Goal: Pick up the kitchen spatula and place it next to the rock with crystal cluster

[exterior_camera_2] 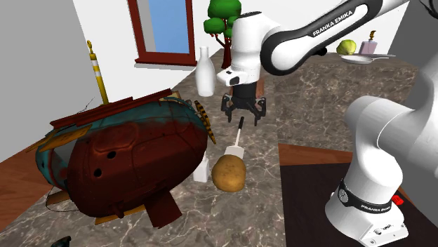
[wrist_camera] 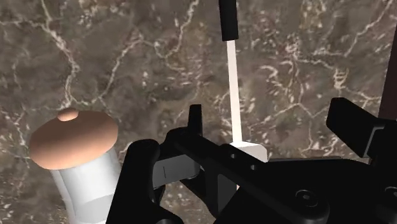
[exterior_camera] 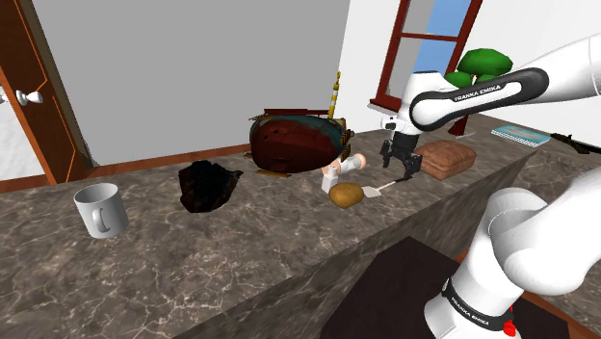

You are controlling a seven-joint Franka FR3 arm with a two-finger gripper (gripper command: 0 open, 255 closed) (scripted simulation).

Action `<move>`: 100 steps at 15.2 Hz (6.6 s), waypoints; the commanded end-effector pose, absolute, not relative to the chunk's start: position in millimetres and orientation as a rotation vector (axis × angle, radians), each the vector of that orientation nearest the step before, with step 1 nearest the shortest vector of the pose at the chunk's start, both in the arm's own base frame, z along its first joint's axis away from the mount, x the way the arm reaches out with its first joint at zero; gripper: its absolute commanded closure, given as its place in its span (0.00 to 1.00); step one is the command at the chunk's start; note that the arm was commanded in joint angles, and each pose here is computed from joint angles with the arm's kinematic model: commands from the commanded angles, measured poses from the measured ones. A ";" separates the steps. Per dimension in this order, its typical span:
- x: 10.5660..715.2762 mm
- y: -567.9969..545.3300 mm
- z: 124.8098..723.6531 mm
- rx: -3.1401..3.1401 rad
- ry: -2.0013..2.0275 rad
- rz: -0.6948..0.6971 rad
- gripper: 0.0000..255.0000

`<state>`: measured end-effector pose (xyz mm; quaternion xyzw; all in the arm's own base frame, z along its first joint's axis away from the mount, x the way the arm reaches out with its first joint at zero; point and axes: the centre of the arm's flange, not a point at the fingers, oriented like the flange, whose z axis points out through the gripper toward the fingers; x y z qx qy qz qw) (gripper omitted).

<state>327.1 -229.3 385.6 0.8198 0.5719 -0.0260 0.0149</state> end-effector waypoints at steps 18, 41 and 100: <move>334.6 -241.5 338.5 2.480 1.861 -0.082 1.00; 334.5 -241.5 417.7 2.480 1.861 -0.082 1.00; 497.2 193.9 350.5 2.480 1.861 -0.082 1.00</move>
